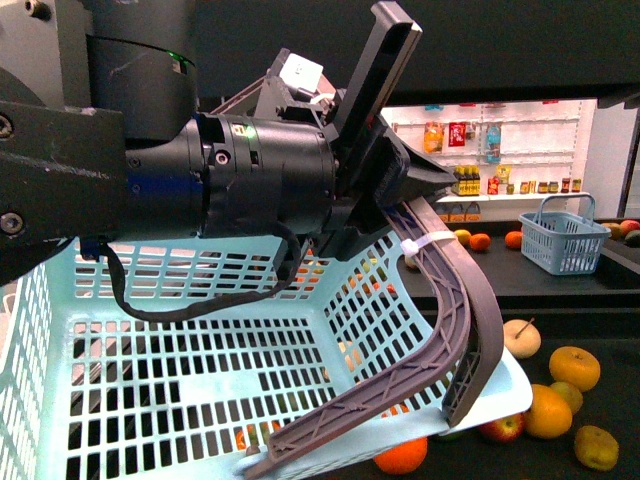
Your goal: Pick lemon from shelf
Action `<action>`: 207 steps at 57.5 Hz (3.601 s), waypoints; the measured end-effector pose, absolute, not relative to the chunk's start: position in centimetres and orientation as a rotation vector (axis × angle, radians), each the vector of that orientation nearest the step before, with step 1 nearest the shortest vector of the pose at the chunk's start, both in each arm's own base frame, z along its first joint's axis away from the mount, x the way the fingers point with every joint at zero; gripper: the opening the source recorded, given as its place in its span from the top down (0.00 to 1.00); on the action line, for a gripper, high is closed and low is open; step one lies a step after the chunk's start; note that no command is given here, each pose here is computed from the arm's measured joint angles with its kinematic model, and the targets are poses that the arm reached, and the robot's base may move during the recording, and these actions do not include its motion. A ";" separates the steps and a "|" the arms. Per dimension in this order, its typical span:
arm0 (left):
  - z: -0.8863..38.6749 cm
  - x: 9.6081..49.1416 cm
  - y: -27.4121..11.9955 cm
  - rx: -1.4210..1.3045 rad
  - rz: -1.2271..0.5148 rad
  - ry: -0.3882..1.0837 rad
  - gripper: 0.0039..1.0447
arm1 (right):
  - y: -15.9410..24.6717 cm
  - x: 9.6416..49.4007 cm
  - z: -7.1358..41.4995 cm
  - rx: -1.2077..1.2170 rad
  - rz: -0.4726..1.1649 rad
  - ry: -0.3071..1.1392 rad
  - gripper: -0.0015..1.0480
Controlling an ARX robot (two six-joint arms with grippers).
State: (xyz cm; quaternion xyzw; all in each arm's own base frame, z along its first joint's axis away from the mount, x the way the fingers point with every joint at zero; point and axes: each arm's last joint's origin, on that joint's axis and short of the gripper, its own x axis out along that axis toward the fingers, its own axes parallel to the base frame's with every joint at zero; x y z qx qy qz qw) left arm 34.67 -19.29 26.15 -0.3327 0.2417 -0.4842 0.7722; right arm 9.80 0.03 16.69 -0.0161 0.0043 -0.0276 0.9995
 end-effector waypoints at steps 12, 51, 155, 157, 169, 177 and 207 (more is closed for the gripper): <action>26.0 34.7 -19.3 -0.717 -1.042 0.522 0.92 | -1.2 11.3 16.4 -0.114 -0.254 0.219 0.02; 26.0 34.7 -19.3 -0.715 -1.048 0.524 0.93 | -9.9 34.2 7.7 0.297 -0.484 0.889 0.02; 26.0 34.7 -19.3 -0.715 -1.045 0.523 0.93 | -1.1 53.2 -4.2 0.728 -0.726 0.988 0.02; 26.0 34.7 -19.3 -0.715 -1.045 0.523 0.93 | -1.1 53.3 -4.4 0.728 -0.726 0.990 0.02; 26.0 34.7 -19.3 -0.715 -1.045 0.523 0.93 | -0.7 53.6 -5.6 0.720 -0.723 0.996 0.02; 26.0 34.7 -19.3 -0.715 -1.046 0.523 0.93 | -0.7 53.8 -6.0 0.702 -0.729 0.983 0.26; 26.0 34.7 -19.3 -0.715 -1.045 0.523 0.93 | -3.4 51.5 -1.9 0.647 -0.651 0.865 0.48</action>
